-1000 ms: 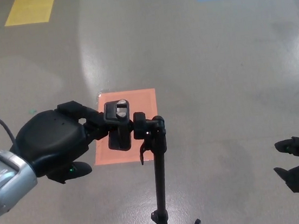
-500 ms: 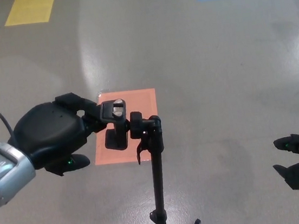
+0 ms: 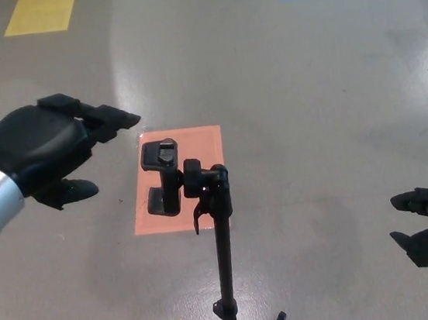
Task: The robot uses its left hand to grab the top of a phone stand kept on the floor and tilt it upwards to adjust its angle
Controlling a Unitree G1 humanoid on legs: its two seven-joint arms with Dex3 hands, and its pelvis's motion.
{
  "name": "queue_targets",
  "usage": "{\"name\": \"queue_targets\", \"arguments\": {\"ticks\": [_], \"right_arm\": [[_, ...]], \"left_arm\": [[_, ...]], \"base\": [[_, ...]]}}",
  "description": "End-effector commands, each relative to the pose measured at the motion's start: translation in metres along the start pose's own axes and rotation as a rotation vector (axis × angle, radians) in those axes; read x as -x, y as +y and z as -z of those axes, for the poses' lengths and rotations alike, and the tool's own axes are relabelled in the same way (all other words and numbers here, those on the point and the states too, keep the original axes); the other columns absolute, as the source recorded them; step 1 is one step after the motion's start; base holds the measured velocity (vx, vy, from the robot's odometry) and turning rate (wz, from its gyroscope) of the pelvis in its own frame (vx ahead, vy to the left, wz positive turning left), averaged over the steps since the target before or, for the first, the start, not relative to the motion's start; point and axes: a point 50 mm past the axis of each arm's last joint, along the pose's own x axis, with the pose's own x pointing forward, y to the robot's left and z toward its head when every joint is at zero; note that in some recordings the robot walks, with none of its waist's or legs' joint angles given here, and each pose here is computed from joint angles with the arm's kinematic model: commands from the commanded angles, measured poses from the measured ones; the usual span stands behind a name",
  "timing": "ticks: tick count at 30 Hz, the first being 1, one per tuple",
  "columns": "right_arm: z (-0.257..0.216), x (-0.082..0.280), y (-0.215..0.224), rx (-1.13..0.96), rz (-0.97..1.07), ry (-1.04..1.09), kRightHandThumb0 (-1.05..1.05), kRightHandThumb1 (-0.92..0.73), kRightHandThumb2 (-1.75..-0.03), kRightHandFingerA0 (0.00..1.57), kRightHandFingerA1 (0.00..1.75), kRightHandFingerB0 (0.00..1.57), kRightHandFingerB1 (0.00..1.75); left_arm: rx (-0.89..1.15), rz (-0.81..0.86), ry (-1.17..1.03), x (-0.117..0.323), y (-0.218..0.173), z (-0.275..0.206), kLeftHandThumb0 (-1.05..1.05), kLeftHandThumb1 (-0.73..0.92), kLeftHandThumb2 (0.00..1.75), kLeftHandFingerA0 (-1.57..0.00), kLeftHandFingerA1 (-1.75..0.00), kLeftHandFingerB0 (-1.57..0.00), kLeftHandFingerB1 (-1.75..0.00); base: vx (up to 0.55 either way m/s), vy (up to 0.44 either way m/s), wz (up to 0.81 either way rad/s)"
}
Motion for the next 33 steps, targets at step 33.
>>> {"name": "queue_targets", "arguments": {"ticks": [33], "right_arm": [[0.020, 0.005, 0.014, 0.010, -0.039, 0.063, -0.32, -0.74, -0.63, 0.47, 0.42, 0.29, 0.32]], "left_arm": [[0.662, 0.065, 0.894, 0.118, -0.150, 0.074, -0.74, 0.76, 1.01, -0.30, -0.48, -0.11, -0.39]], "base": [[0.00, 0.000, 0.00]]}}
